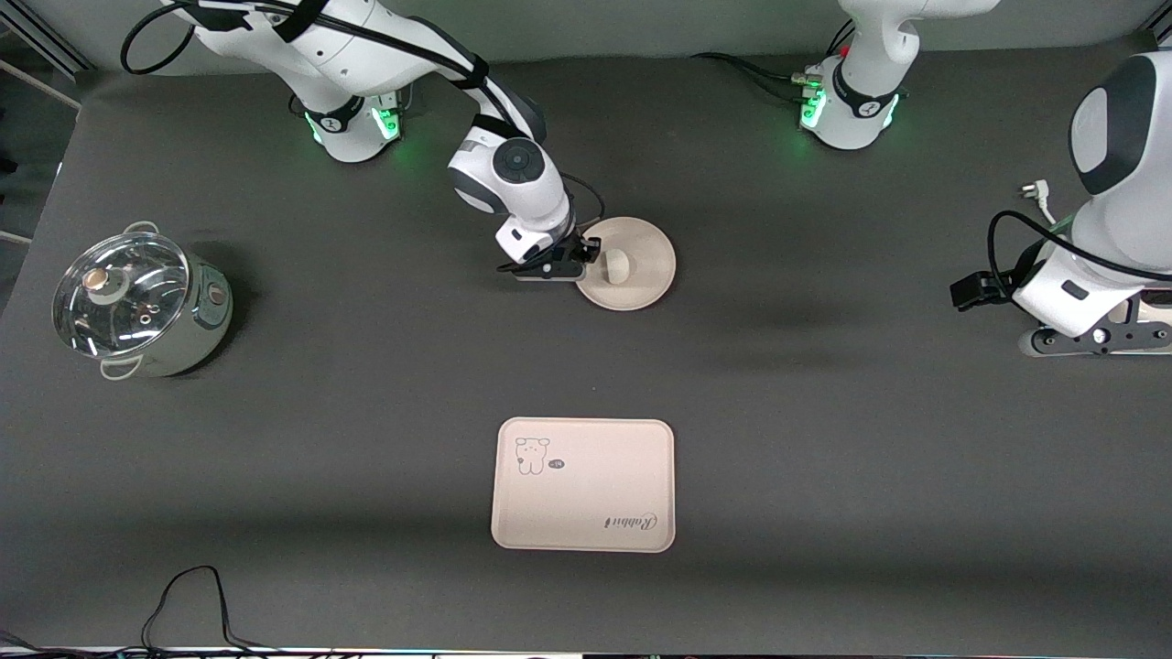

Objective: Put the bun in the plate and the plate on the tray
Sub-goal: 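Lower the right gripper and grasp the plate rim, then carry the plate with the bun onto the white tray with the right gripper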

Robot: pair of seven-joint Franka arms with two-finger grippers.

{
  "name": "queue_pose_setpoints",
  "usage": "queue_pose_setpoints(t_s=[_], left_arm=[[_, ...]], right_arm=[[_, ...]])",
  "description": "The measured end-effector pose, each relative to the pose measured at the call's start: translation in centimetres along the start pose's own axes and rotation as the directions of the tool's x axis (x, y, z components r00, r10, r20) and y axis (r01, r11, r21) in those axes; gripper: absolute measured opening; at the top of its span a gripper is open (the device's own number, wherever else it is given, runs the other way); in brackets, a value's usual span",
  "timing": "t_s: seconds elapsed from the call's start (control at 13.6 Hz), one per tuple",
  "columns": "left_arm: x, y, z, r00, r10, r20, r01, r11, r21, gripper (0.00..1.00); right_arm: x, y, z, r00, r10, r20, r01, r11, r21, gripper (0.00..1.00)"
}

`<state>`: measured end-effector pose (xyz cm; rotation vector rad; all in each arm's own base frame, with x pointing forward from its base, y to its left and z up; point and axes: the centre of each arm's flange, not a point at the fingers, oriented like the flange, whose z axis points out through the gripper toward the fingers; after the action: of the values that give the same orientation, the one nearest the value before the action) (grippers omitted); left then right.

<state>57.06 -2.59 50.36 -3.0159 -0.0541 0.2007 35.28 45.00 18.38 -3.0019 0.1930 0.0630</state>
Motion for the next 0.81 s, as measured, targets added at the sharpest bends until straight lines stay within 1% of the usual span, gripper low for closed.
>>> queue_pose_setpoints(t_s=[0.15, 0.22, 0.29, 0.37, 0.59, 0.81], left_arm=[[0.0, 0.0, -0.1, 1.0, 0.0, 0.002, 0.0, 1.0, 0.0, 1.0], [0.0, 0.0, -0.3, 1.0, 0.0, 0.0, 0.0, 1.0, 0.0, 1.0], [0.0, 0.0, -0.4, 1.0, -0.001, -0.001, 0.001, 1.0, 0.0, 1.0], [0.0, 0.0, -0.4, 1.0, -0.001, -0.001, 0.001, 1.0, 0.0, 1.0], [0.0, 0.0, -0.3, 1.0, 0.0, 0.002, 0.0, 1.0, 0.001, 1.0], [0.1, 0.0, -0.2, 1.0, 0.0, 0.004, 0.0, 1.0, 0.001, 1.0]], right_arm=[[0.0, 0.0, 0.3, 1.0, 0.006, 0.003, -0.006, 1.0, 0.003, 0.25], [0.0, 0.0, 0.4, 1.0, 0.007, 0.003, -0.007, 1.0, 0.005, 0.24], [0.0, 0.0, 0.4, 1.0, 0.007, 0.002, -0.007, 1.0, 0.009, 0.19], [0.0, -0.2, 0.2, 1.0, 0.006, -0.003, -0.006, 1.0, 0.02, 0.07], [0.4, -0.7, -0.5, 1.0, 0.013, -0.015, -0.012, 0.999, 0.037, 0.06], [2.2, -1.4, -2.7, 0.998, 0.031, -0.049, -0.028, 0.998, 0.061, 0.05]])
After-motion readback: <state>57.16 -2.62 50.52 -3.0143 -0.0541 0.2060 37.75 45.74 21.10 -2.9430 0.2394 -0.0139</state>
